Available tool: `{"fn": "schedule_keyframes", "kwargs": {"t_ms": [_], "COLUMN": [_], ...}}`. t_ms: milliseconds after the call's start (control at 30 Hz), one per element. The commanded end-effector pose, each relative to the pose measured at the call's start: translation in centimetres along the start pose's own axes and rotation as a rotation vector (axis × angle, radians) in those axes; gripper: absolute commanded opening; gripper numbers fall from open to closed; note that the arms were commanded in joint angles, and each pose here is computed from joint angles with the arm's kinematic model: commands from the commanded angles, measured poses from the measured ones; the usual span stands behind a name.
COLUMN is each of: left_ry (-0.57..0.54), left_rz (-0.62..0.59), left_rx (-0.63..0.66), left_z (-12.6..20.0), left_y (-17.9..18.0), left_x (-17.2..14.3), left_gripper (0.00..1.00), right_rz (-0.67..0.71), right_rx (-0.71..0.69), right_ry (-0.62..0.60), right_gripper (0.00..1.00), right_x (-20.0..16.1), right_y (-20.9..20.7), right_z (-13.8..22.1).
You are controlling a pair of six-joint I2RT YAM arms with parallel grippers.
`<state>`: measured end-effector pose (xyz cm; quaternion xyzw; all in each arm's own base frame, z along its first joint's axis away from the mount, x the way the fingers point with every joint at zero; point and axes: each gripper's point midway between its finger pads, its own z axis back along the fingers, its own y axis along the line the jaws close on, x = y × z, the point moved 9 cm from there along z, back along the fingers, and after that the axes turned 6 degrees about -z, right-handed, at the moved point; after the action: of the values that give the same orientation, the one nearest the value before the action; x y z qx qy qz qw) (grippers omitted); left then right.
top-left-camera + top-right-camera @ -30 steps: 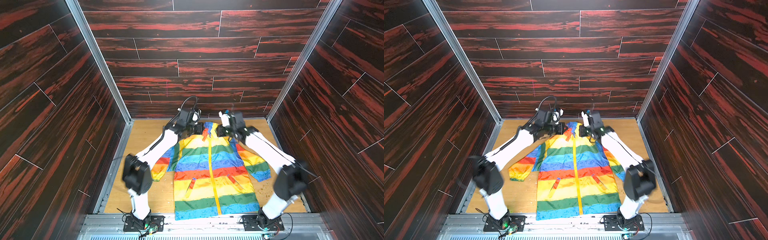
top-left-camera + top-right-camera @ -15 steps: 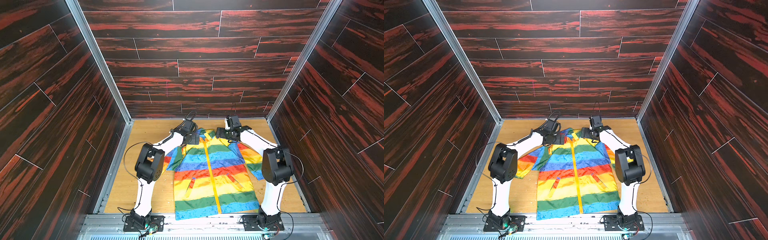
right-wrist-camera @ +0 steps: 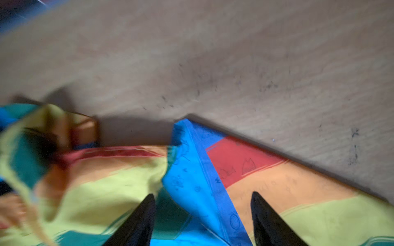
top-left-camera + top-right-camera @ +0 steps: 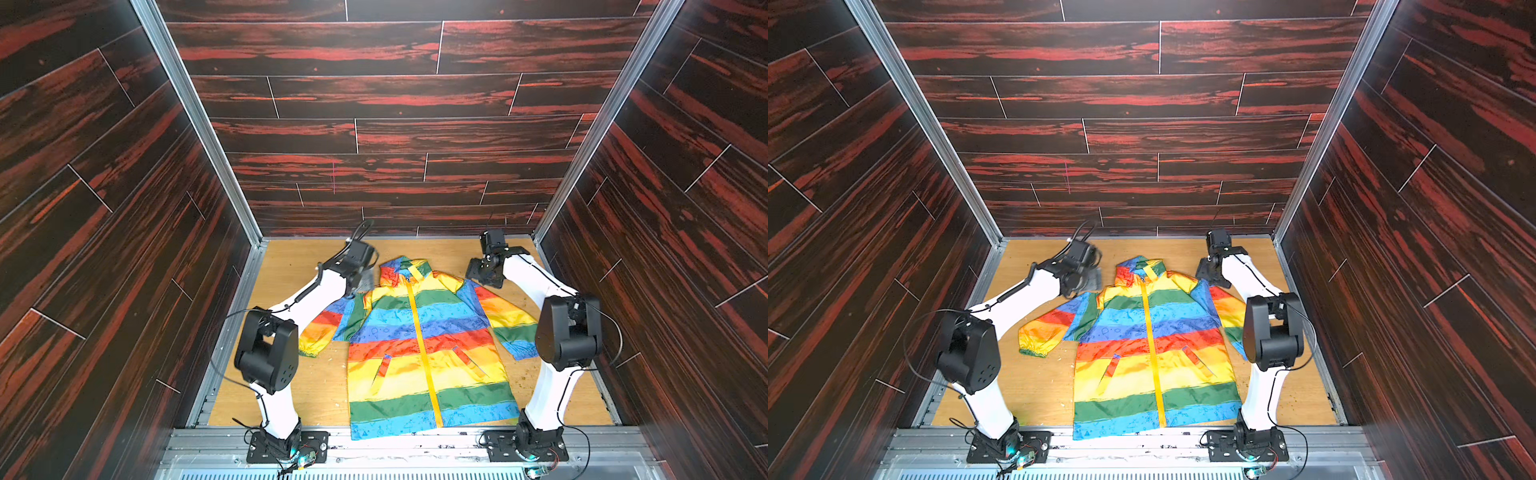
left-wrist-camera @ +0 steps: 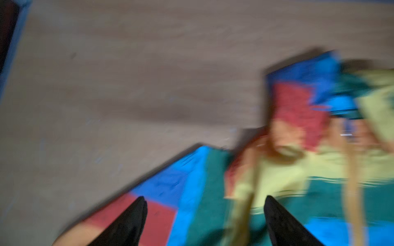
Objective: Unzip the jacket
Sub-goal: Flatten out the jacket at the center of the board.
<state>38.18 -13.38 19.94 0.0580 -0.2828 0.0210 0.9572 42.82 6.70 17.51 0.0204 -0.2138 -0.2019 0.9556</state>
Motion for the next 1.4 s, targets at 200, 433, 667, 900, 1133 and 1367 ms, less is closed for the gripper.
{"fn": "schedule_keyframes", "kwargs": {"t_ms": [200, 433, 667, 900, 1133, 1367], "left_ry": [0.183, 0.273, 0.352, 0.419, 0.396, 0.417], "left_rz": [0.012, -0.015, -0.004, 0.034, 0.055, 0.095], "left_rx": [0.190, 0.222, 0.266, 0.276, 0.282, 0.156], "left_z": [-2.1, -4.1, -5.0, -5.8, -3.7, 0.9], "left_y": [3.0, 2.7, 3.3, 3.9, 5.1, 5.7], "left_x": [-4.8, -6.0, -8.6, -10.8, -10.6, -11.6], "left_gripper": [0.89, 0.84, 0.76, 0.54, 0.11, 0.00], "right_rz": [0.024, 0.029, -0.005, -0.048, -0.099, -0.200], "right_rx": [-0.083, -0.094, -0.117, -0.092, -0.103, -0.174], "right_ry": [0.205, 0.251, 0.288, 0.281, 0.218, 0.149], "right_gripper": [0.72, 0.70, 0.54, 0.26, 0.00, 0.00], "right_x": [-1.6, -1.4, -2.5, -3.6, -4.2, -5.4], "right_y": [-1.2, -0.7, -1.3, -1.9, -3.8, -8.5], "right_z": [-5.0, -7.6, -8.5, -7.4, -4.6, -1.6]}}
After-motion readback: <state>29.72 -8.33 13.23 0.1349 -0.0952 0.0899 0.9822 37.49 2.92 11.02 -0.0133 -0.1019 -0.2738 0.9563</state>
